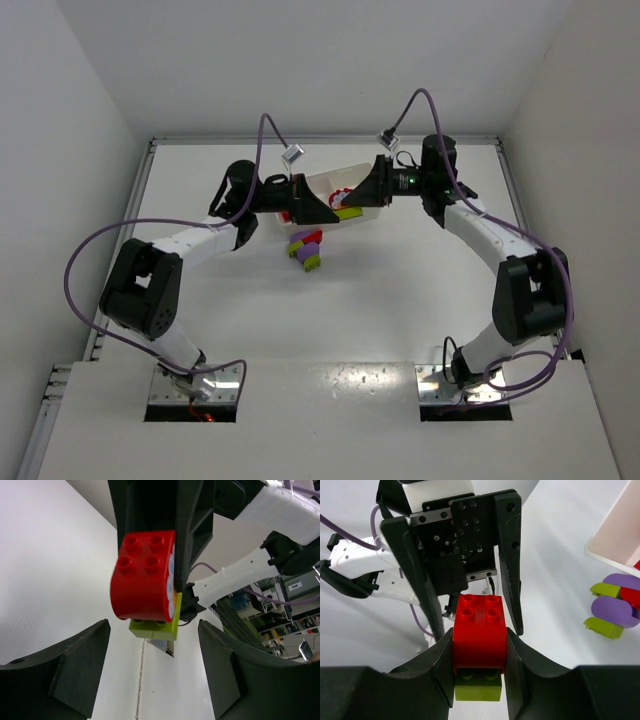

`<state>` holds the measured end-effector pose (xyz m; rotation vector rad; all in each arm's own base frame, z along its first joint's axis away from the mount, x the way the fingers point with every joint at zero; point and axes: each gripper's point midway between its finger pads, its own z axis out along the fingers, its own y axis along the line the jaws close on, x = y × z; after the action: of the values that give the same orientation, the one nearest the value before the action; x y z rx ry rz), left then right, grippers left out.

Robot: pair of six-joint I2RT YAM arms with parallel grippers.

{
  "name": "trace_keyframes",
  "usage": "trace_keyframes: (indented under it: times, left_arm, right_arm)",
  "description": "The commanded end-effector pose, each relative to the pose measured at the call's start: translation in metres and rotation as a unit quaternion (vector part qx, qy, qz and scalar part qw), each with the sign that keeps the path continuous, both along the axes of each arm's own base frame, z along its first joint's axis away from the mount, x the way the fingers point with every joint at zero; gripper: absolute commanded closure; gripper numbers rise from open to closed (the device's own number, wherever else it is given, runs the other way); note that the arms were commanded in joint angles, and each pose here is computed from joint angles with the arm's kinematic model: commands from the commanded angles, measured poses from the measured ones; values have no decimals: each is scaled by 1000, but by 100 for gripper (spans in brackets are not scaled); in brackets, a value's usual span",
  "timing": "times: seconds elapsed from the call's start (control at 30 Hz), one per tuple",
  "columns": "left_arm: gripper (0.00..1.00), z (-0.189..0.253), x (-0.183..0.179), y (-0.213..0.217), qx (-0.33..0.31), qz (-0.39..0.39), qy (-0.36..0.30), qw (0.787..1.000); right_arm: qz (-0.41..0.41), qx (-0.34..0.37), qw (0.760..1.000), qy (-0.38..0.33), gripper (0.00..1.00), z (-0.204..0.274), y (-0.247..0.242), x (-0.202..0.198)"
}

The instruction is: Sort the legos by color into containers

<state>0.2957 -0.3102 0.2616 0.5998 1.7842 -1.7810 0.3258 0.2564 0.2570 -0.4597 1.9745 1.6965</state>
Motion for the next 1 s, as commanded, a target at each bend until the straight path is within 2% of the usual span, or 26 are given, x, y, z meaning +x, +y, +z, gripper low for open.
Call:
trace_keyframes:
  times: [0.0,0.17,0.27,0.3,0.4,0.5,0.6,0.63,0.73,0.83,0.87,0.97]
  left_arm:
    - [25,20,12,1,-17,18,-43,999]
    - [44,19,15,0,-20,22,-43,999]
    - [65,19,13,-1,-19,11,-43,999]
    - [77,22,14,-1,-21,11,-47,999]
    - [90,16,6,-6,-13,-3,-42,999]
    - [93,17,-7,-10,0,-24,-73,997]
    - [94,-1,-23,-9,42,-39,-76,995]
    - [94,-5,-22,-7,51,-37,-102,993]
    - [94,-11,-31,0,70,-31,-114,991]
    - [95,-15,-23,20,80,19,-109,991]
    - [95,-4,-14,36,79,55,-124,988]
    - [95,-6,4,71,101,140,-121,978]
  right_arm:
    - [20,17,999,-37,99,21,4,-2]
    - [25,19,999,-41,99,22,7,-4]
    - [20,19,999,-41,99,23,8,0]
    - [20,21,999,-46,99,24,8,1]
    - [15,20,999,-47,100,24,9,7]
    - [-7,20,998,-60,100,29,4,27]
    - [-17,22,997,-71,100,36,4,44]
    - [-17,22,997,-74,100,38,5,48]
    - [-26,24,996,-86,100,44,9,68]
    - [-37,17,996,-84,100,38,11,85]
    - [-36,14,996,-84,100,36,12,88]
    - [-57,-20,996,-66,100,4,20,101]
